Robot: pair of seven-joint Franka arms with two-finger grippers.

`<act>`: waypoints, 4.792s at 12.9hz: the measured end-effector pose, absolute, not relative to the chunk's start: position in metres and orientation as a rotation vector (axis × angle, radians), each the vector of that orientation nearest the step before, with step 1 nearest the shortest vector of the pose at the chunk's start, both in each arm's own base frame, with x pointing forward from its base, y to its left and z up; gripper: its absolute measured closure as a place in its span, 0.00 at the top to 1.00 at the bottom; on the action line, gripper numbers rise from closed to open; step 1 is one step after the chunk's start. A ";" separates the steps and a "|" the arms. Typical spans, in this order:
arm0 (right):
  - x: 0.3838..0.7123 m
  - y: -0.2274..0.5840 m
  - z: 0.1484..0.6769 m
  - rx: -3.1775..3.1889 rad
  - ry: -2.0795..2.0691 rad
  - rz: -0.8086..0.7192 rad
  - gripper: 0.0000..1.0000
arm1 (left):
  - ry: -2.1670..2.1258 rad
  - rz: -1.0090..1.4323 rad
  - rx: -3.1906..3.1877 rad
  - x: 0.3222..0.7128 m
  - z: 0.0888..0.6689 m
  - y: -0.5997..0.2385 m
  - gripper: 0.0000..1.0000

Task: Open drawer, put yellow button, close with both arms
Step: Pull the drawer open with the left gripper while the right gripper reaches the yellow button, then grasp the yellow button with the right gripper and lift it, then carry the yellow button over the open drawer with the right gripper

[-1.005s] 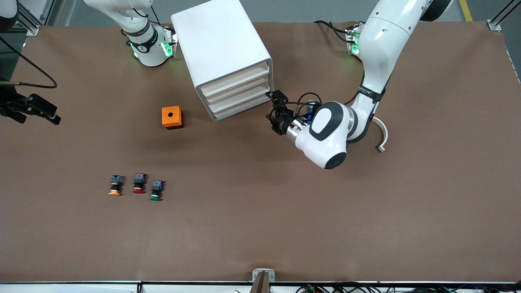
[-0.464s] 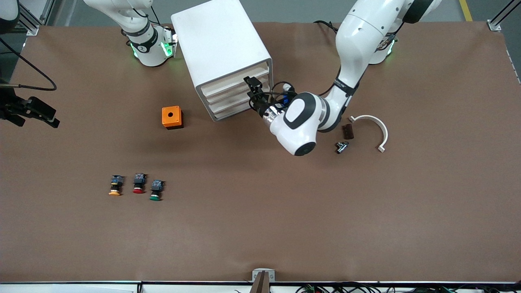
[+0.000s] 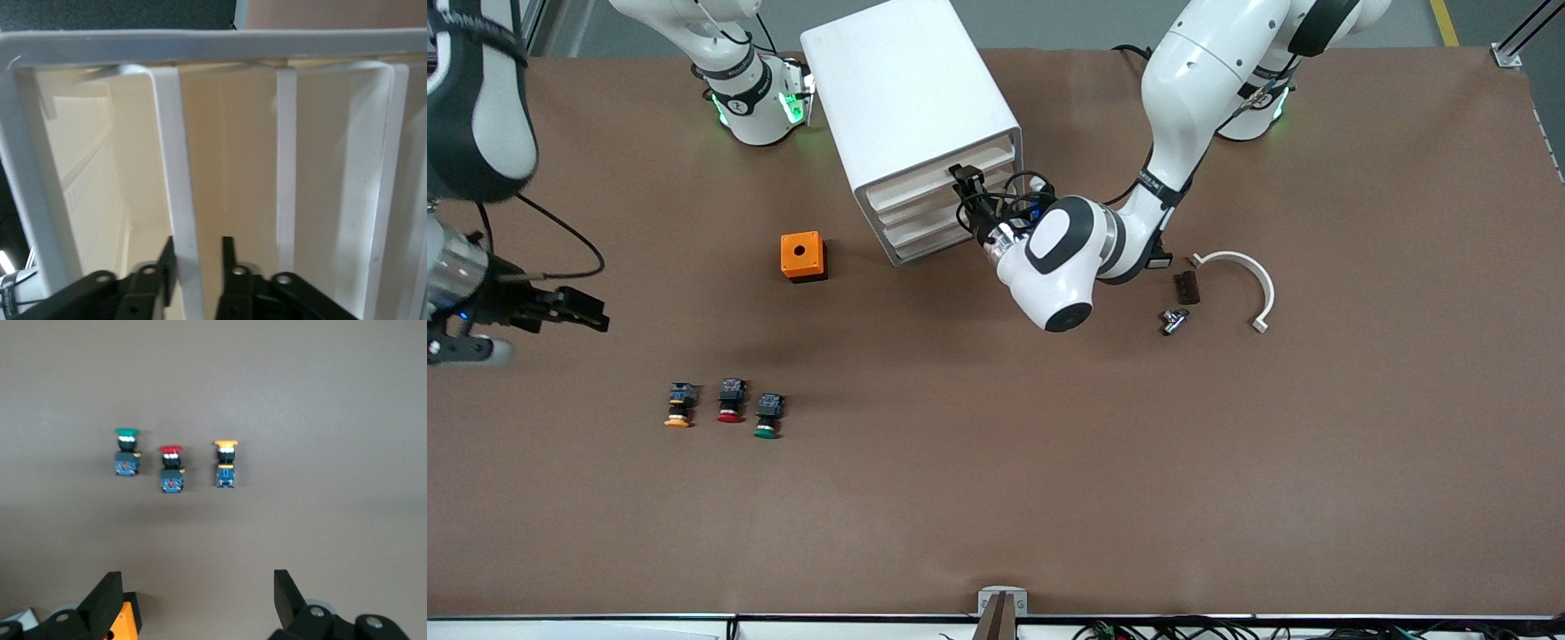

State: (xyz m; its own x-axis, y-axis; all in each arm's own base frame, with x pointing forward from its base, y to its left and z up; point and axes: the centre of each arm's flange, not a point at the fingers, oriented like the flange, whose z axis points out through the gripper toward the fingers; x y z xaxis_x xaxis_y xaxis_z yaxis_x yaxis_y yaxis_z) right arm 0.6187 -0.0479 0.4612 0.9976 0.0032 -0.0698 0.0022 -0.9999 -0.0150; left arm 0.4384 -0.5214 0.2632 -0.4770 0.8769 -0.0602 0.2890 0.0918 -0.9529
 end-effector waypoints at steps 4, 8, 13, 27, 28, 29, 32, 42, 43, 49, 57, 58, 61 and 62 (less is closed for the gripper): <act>0.634 -0.075 0.347 -3.094 0.057 0.326 1.00 | -1.861 1.407 -1.111 0.456 0.267 -0.509 0.14; 0.645 -0.073 0.267 -3.020 0.128 0.340 1.00 | -1.955 1.459 -1.068 0.507 0.275 -0.468 0.14; 0.651 -0.073 0.199 -3.035 0.137 0.312 1.00 | -2.123 1.520 -1.092 0.556 0.280 -0.433 0.14; 0.666 -0.085 0.206 -3.049 0.059 0.245 0.33 | -2.304 1.312 -1.427 0.652 0.335 -0.257 1.00; 0.670 -0.085 0.212 -3.052 0.057 0.225 0.33 | -2.276 1.280 -1.481 0.655 0.335 -0.234 1.00; 0.674 -0.085 0.218 -3.054 0.054 0.207 0.33 | -2.257 1.244 -1.550 0.658 0.335 -0.210 1.00; 0.678 -0.077 0.243 -3.042 0.044 0.229 0.33 | -2.200 1.059 -1.791 0.665 0.352 -0.155 1.00; 0.625 0.069 0.411 -2.946 0.640 0.653 0.33 | -1.745 0.874 -2.379 0.669 0.351 -0.102 1.00; 0.616 0.090 0.426 -2.943 0.721 0.674 0.33 | -1.713 0.867 -2.409 0.669 0.353 -0.103 1.00; 0.555 0.241 0.477 -2.892 1.193 0.716 0.33 | -1.352 0.805 -2.751 0.668 0.386 -0.095 1.00; 0.490 0.403 0.489 -2.613 1.664 0.413 0.33 | -1.101 0.773 -2.872 0.664 0.390 -0.110 1.00; 0.485 0.416 0.482 -2.568 1.690 0.385 0.33 | -1.072 0.778 -2.887 0.663 0.391 -0.116 1.00; 0.470 0.450 0.464 -2.458 1.763 0.340 0.33 | -1.007 0.790 -2.918 0.659 0.392 -0.134 1.00; 0.465 0.459 0.458 -2.446 1.777 0.337 0.33 | -0.992 0.792 -2.922 0.658 0.392 -0.139 1.00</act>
